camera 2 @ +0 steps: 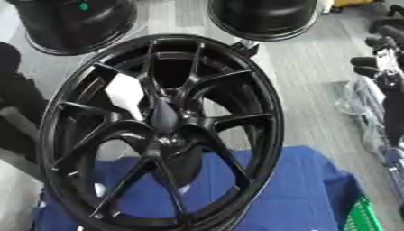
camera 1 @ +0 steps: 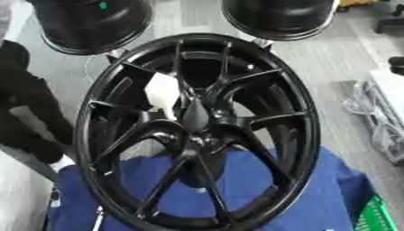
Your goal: Pull the pin out of the wheel hub.
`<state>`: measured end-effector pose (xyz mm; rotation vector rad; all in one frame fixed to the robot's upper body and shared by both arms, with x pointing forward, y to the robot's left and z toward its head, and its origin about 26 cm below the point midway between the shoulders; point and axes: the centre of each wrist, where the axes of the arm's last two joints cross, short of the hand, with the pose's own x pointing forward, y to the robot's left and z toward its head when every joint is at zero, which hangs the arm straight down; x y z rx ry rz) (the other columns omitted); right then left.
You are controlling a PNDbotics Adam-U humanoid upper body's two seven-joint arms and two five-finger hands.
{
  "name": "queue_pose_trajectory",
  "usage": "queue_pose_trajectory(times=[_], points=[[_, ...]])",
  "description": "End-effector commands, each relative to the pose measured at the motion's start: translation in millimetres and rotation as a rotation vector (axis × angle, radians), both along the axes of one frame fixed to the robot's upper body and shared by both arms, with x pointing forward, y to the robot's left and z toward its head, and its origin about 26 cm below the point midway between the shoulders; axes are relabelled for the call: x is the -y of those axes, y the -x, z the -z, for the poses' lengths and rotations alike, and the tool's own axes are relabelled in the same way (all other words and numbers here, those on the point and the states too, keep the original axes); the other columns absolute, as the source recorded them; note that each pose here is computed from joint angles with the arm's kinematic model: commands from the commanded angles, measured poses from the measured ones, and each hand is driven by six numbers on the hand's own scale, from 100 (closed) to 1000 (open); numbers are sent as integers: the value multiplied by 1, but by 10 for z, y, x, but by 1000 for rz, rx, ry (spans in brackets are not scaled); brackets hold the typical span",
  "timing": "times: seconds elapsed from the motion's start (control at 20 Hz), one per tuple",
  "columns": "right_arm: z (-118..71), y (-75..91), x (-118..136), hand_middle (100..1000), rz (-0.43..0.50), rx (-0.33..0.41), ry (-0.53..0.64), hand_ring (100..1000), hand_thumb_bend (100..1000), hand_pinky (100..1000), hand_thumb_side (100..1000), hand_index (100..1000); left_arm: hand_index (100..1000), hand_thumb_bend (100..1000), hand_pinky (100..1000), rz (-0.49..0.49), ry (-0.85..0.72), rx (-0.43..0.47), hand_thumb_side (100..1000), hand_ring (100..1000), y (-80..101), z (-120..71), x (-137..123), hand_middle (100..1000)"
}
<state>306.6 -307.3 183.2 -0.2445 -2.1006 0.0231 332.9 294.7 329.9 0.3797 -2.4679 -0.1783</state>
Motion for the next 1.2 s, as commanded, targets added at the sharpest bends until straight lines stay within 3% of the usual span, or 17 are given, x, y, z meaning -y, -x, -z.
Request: queue_pose_trajectory(times=[0.05, 0.4, 0.65, 0.7, 0.95, 1.2], points=[[-84, 14, 54, 789, 12, 17, 46, 694, 100, 759, 615, 897, 809, 294, 665, -7, -214, 60, 528, 752, 168, -299, 135, 718], [-92, 11, 38, 789, 1, 14, 60, 694, 100, 760, 619, 898, 833, 334, 707, -23, -598, 73, 540, 772, 259, -541, 328, 743], [-105, 8, 18, 789, -13, 13, 74, 694, 100, 760, 621, 898, 854, 332, 748, 4, -814, 18, 601, 794, 324, -558, 344, 766], [-103, 9, 20, 789, -12, 11, 77, 694, 100, 760, 621, 898, 860, 331, 758, 34, -881, -16, 618, 799, 329, -570, 368, 771], [-85, 18, 42, 788, -3, 6, 78, 693, 100, 760, 620, 897, 876, 341, 791, 187, -1246, -238, 631, 818, 259, -991, 370, 789], [-74, 20, 43, 788, -3, 4, 77, 693, 100, 760, 619, 897, 884, 392, 820, 251, -1429, -338, 612, 837, 131, -1051, 477, 806]])
